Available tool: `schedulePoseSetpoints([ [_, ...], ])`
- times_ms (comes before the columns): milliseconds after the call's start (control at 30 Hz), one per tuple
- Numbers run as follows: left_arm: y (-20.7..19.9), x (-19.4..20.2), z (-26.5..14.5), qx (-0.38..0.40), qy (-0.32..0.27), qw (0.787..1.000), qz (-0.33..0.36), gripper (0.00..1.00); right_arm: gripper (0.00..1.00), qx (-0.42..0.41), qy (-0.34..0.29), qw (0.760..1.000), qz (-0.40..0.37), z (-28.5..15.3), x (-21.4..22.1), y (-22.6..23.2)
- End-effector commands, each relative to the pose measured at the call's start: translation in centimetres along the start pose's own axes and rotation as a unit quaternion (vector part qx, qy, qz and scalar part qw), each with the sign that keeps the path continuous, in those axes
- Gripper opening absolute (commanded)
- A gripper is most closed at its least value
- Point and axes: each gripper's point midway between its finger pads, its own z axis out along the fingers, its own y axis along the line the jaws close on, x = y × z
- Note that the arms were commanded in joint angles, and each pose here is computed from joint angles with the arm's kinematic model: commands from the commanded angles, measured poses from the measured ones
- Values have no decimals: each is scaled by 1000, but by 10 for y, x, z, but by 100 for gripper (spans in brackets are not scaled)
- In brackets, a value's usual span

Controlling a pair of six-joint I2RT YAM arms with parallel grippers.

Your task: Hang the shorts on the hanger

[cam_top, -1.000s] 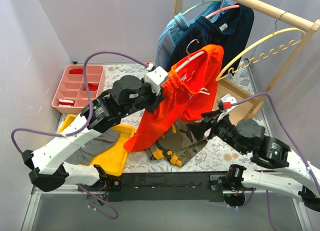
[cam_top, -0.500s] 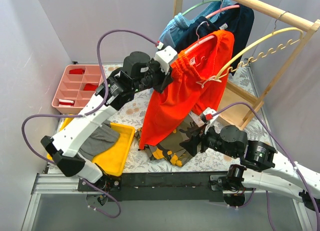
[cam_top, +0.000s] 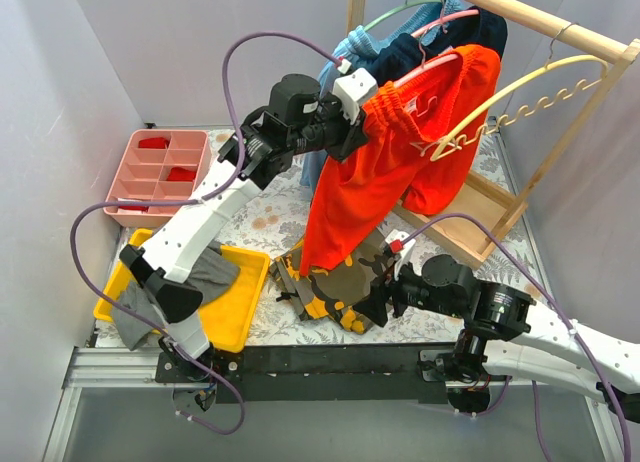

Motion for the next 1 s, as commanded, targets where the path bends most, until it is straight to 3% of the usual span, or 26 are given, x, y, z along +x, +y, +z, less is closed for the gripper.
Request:
schedulePoseSetpoints([
  [0,2,-86,-21,2,-123,992,39,0,80,-13,-17,1000,8,2,-4,4],
  [367,20,-100,12,-26,-147,988,30,0,80,-9,-5,1000,11,13,7,1],
  [967,18,-126,50,-44,-212,975,47,0,78,-11,-2,1000,18,26,17,-1],
])
